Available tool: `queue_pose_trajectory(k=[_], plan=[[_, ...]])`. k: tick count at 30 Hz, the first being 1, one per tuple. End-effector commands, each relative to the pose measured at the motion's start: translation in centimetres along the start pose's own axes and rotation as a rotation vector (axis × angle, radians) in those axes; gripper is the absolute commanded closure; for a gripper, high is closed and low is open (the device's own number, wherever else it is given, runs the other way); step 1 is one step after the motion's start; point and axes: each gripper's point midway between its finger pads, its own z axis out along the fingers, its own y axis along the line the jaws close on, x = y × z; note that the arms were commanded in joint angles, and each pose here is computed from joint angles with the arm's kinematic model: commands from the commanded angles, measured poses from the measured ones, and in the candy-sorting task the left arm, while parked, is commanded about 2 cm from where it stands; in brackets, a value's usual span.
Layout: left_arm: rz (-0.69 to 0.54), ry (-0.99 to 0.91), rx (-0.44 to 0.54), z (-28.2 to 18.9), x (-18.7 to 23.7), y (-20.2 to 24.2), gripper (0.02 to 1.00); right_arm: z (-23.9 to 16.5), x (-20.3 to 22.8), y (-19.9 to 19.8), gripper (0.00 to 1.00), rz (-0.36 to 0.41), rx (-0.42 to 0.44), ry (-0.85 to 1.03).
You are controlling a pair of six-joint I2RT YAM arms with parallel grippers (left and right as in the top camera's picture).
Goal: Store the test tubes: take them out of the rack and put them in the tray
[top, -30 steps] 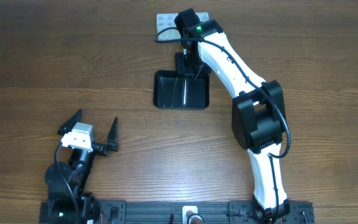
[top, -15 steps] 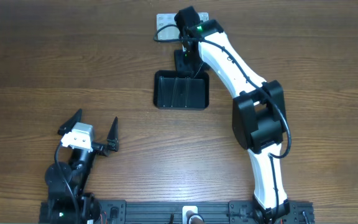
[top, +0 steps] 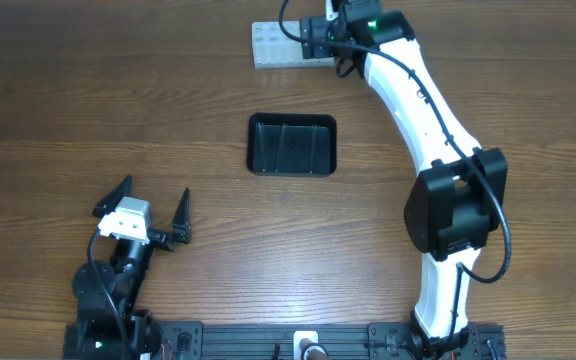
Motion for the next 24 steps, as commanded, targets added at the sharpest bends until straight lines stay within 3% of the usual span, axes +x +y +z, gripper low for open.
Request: queue_pose_trajectory(k=[1, 11, 16, 24], plan=[[0.015, -0.002, 0.013, 0.0, 0.1, -0.2, 0.018, 0.9, -1.0, -1.4, 0.084, 0.002, 0.036, -0.043], [0.015, -0.002, 0.013, 0.0, 0.1, -0.2, 0.018, 4.5, -1.6, -1.3, 0.056, -0.01, 0.034, -0.098], [0.015, -0.001, 0.013, 0.0, 0.2, -0.2, 0.02, 6.2, -0.6, -2.5, 0.058, -0.008, 0.104, -0.081], [0.015, -0.002, 0.013, 0.0, 0.1, -0.2, 0.018, 7.8, 0.4, -3.1, 0.156, -0.028, 0.141, -0.062]])
